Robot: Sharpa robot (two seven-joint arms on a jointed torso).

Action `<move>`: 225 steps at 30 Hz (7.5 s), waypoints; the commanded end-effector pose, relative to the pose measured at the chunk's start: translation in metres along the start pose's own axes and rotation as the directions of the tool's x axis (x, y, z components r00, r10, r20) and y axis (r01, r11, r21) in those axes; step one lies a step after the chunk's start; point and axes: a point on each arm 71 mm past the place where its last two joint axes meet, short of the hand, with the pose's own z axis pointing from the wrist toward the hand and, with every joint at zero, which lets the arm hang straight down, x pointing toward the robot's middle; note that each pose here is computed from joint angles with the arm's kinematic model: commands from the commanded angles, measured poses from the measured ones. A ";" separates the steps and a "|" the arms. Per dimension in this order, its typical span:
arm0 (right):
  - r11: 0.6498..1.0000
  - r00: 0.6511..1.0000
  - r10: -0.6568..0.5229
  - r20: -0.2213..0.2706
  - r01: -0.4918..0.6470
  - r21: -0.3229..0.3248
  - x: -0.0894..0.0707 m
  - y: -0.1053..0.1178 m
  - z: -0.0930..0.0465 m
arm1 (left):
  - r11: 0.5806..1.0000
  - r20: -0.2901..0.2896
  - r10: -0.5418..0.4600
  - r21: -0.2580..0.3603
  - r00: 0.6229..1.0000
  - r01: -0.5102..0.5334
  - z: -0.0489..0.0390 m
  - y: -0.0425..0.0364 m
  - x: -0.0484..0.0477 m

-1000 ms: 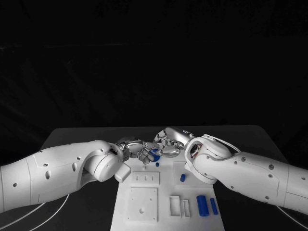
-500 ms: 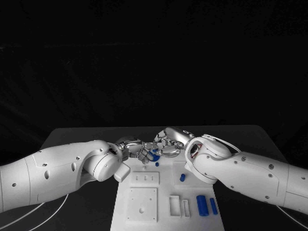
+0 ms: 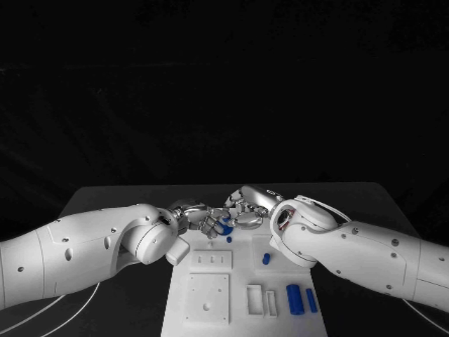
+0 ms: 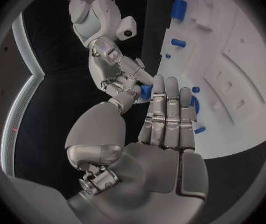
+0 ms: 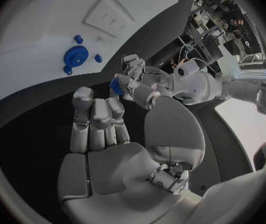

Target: Assemble the parts on the task board

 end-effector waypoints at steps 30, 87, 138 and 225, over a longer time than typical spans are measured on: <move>1.000 1.000 -0.002 -0.023 0.002 -0.012 0.003 0.003 0.000 | 0.999 -0.032 0.016 -0.027 0.999 -0.017 0.0017 -0.0011 0.0053; 0.998 0.998 0.070 -0.005 -0.070 -0.002 0.000 -0.005 0.000 | 0.996 0.008 0.089 -0.017 0.996 -0.089 0.0006 -0.0010 0.0009; 0.909 0.871 0.337 0.358 -0.400 0.117 -0.059 -0.124 -0.044 | 0.773 0.211 0.629 -0.063 0.749 -0.631 -0.0224 0.0342 0.0056; 0.894 0.868 0.361 0.341 -0.426 0.139 -0.057 -0.124 -0.046 | 0.735 0.068 0.673 -0.171 0.736 -0.656 0.0079 0.0713 0.0237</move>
